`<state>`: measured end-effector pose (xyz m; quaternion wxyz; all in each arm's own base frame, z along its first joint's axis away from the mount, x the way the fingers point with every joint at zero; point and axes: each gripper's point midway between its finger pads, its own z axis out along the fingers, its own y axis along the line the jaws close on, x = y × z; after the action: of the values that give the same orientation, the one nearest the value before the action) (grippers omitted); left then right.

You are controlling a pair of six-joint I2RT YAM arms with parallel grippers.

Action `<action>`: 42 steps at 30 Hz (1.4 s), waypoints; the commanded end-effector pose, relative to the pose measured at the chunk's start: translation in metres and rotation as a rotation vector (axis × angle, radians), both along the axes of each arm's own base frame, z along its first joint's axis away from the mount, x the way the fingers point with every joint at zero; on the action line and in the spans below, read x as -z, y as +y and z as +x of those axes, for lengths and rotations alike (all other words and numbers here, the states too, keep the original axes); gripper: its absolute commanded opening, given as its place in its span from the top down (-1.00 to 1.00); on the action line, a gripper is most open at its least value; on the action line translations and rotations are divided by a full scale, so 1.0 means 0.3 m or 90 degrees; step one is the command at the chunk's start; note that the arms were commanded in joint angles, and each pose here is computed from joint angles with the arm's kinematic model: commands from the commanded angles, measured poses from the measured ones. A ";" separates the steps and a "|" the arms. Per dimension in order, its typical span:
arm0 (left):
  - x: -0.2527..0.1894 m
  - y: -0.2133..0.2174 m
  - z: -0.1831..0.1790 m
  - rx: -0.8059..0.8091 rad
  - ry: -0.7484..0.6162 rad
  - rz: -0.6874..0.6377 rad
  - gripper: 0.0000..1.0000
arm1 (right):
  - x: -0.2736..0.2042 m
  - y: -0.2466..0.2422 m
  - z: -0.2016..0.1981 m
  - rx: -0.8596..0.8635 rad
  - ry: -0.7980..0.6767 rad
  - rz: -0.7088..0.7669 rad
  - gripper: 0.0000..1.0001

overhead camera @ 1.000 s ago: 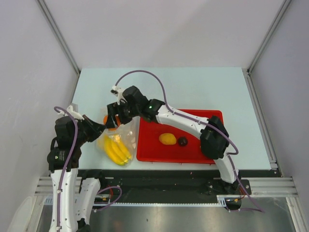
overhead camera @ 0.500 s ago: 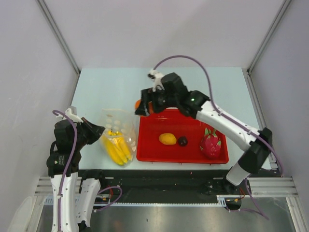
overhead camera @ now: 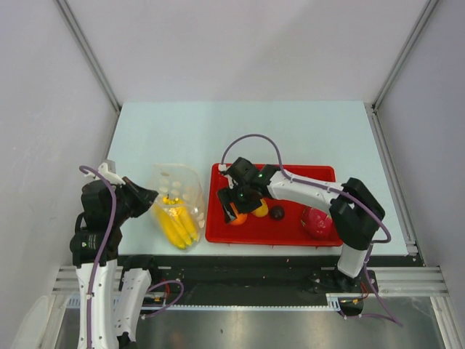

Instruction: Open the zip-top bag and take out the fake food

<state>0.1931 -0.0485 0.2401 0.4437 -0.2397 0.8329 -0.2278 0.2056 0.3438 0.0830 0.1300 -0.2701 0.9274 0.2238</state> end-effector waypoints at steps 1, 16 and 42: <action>-0.074 -0.023 0.000 0.028 -0.049 -0.004 1.00 | 0.039 0.046 -0.021 -0.013 -0.002 -0.003 -0.43; -0.078 -0.045 -0.012 0.050 -0.054 -0.015 1.00 | -0.326 0.071 0.061 0.045 -0.144 0.127 -0.89; -0.105 -0.071 0.004 0.075 -0.073 -0.034 1.00 | -0.630 0.594 0.065 0.090 0.000 0.334 -0.02</action>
<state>0.1893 -0.0650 0.2481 0.4365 -0.2091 0.8329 -0.2684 0.2323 0.5161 0.2920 0.2784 -0.2234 0.8206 0.4463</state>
